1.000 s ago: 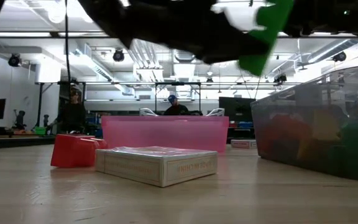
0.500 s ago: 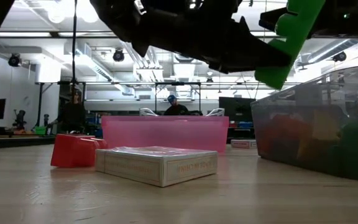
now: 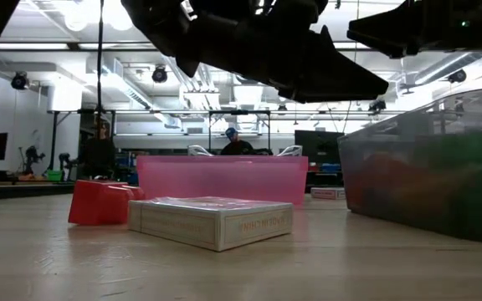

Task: Pick & Place Toys
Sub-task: Put the big green game piece into the black bin, then put the big red game piece into the black bin

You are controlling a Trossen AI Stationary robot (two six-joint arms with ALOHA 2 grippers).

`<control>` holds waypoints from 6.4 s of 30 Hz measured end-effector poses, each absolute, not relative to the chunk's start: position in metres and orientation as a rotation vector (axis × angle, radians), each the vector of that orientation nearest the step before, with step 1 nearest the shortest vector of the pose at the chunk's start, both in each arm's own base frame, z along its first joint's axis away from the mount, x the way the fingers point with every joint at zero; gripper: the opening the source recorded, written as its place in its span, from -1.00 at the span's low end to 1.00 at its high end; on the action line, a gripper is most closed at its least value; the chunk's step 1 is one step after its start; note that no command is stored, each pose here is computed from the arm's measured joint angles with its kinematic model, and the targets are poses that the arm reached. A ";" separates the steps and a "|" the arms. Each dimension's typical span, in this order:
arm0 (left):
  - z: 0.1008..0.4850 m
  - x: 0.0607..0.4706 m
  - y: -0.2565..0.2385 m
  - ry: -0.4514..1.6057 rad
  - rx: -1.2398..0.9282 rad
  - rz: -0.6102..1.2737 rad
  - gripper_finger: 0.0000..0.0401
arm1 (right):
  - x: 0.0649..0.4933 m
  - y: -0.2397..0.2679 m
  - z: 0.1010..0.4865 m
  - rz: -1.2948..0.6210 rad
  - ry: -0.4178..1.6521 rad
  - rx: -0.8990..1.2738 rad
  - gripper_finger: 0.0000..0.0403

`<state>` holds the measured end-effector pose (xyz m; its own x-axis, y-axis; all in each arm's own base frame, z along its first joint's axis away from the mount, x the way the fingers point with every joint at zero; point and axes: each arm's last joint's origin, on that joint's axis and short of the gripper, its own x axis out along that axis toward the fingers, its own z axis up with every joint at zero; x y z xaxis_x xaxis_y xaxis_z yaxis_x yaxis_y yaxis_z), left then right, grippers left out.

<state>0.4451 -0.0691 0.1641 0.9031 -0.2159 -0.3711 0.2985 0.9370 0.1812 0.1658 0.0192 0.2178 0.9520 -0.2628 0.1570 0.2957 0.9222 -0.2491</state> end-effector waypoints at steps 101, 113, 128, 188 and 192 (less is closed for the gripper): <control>0.145 0.274 -0.127 1.043 0.682 -0.437 0.86 | 0.170 0.020 0.213 -0.277 -0.088 -0.269 0.40; 0.131 0.285 -0.132 1.127 0.766 -0.516 0.86 | 0.171 0.020 0.213 -0.275 -0.080 -0.272 0.40; 0.133 0.284 -0.132 1.151 0.766 -0.527 0.17 | 0.171 0.020 0.213 -0.275 -0.080 -0.271 0.40; 0.165 0.421 -0.084 0.269 0.373 -0.266 -0.95 | 0.171 0.021 0.212 -0.250 -0.080 -0.263 0.40; 0.163 0.441 -0.085 0.341 0.393 -0.274 -0.95 | 0.171 0.021 0.212 -0.251 -0.080 -0.262 0.40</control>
